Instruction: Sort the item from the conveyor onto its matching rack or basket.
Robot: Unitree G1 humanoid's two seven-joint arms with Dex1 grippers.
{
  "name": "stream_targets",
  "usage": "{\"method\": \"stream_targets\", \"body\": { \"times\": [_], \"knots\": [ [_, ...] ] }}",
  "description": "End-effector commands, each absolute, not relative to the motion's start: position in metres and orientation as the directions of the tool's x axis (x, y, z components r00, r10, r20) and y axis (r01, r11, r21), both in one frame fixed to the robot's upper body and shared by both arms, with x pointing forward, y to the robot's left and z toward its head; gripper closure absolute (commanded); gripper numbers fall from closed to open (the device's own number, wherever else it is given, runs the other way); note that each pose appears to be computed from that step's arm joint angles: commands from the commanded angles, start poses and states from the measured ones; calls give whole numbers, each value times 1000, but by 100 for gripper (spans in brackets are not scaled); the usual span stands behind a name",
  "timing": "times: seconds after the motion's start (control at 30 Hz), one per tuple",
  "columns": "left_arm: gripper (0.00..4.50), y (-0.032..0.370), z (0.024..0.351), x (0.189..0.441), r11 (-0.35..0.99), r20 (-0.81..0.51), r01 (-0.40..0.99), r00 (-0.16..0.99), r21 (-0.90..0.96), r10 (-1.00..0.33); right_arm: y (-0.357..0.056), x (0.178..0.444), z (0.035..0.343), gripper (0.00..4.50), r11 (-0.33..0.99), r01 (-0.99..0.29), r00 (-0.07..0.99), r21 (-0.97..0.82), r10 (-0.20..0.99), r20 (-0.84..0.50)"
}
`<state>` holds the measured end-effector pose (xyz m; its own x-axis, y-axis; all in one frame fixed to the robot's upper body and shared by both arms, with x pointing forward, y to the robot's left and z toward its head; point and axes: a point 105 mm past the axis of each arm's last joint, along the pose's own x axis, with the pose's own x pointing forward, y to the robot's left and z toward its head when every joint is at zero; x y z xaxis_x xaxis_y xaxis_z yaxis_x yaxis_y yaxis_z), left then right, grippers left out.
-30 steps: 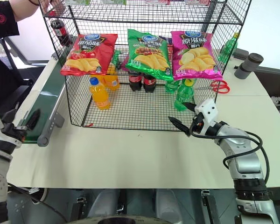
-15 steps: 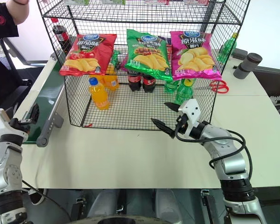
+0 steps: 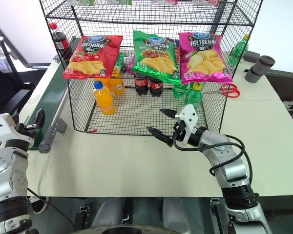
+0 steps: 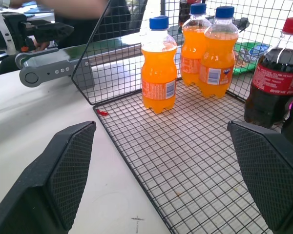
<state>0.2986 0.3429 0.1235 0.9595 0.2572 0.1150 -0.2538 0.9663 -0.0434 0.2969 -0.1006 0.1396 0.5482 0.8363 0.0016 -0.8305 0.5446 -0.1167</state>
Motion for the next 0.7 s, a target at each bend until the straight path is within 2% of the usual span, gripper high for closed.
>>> {"method": "stream_targets", "body": {
  "times": [0.03, 0.23, 0.7],
  "knots": [
    [0, 345, 131, 300, 959, 147, -281, 948, -25, 282, -92, 293, 151, 1, 525, -837, 524, -156, 850, 50],
    [0, 353, 129, 299, 942, 147, -335, 932, -5, 332, -88, 295, 152, 1, 553, -817, 548, -163, 833, 81],
    [0, 350, 125, 305, 951, 137, -309, 942, -13, 308, -74, 286, 152, 1, 518, -846, 510, -127, 855, 93]
  ]
}}
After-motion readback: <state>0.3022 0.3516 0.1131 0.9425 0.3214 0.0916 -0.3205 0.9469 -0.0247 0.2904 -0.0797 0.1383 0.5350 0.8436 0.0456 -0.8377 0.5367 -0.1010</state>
